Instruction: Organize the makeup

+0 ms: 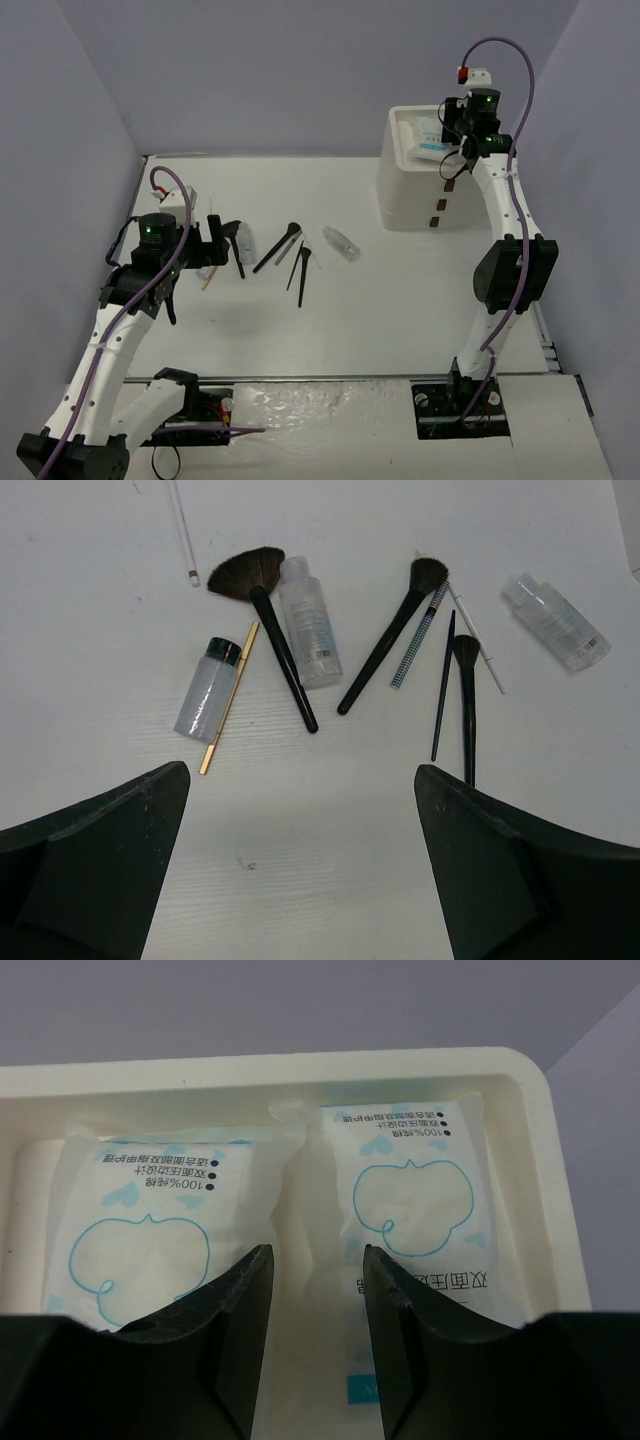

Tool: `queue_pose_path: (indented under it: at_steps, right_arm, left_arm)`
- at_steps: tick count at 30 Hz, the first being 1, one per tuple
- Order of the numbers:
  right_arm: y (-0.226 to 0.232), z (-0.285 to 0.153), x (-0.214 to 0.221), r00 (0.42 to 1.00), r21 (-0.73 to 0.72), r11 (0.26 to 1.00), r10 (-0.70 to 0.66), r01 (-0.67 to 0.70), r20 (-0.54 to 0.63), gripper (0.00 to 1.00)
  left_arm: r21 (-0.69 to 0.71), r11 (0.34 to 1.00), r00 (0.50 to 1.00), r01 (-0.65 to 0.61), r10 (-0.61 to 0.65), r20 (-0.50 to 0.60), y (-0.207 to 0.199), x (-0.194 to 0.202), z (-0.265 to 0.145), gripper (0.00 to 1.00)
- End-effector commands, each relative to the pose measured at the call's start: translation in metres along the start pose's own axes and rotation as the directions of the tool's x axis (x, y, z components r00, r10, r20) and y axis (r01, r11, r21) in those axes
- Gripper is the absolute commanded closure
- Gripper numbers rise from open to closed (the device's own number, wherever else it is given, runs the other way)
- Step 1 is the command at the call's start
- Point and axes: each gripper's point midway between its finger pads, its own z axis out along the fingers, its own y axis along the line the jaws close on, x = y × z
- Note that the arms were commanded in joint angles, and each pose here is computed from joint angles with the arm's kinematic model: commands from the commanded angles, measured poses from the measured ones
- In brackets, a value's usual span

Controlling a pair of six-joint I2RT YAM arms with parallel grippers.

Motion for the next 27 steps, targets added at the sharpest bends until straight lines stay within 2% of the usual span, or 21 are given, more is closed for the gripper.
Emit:
queue_pose_path:
  at_steps: [1,5,11,16,18,25,27]
  right_arm:
    - [0.022,-0.011,-0.057,0.984,-0.067,0.995,-0.058,0.070,0.169,0.58]
    - [0.025,-0.018,-0.069,0.978,-0.068,0.995,-0.064,0.079,0.199,0.54]
    - [0.019,-0.064,-0.095,0.959,-0.065,0.995,-0.056,0.077,0.277,0.49]
    - [0.013,-0.123,-0.097,0.940,-0.079,0.995,-0.036,0.067,0.338,0.44]
    - [0.010,-0.128,-0.069,0.949,-0.074,0.996,-0.025,0.051,0.314,0.41]
    - [0.006,-0.177,-0.005,0.954,-0.081,0.996,0.056,-0.034,0.295,0.04]
    - [0.006,-0.180,0.018,0.960,-0.085,0.995,0.075,-0.054,0.271,0.00]
  left_arm:
    - [0.011,1.000,0.997,0.015,-0.015,0.072,-0.002,-0.022,0.000,0.06]
    - [0.012,1.000,0.997,0.017,-0.018,0.070,-0.002,-0.022,0.000,0.06]
    - [0.012,1.000,0.997,0.019,-0.020,0.076,-0.001,-0.023,-0.001,0.06]
    - [0.019,1.000,0.996,0.020,-0.021,0.087,-0.002,-0.025,-0.004,0.06]
    - [0.020,1.000,0.995,0.016,-0.017,0.094,-0.002,-0.026,-0.006,0.06]
    - [0.015,1.000,0.993,-0.018,0.016,0.113,-0.001,-0.032,-0.013,0.06]
    - [0.004,1.000,0.992,-0.029,0.028,0.120,0.001,-0.034,-0.016,0.06]
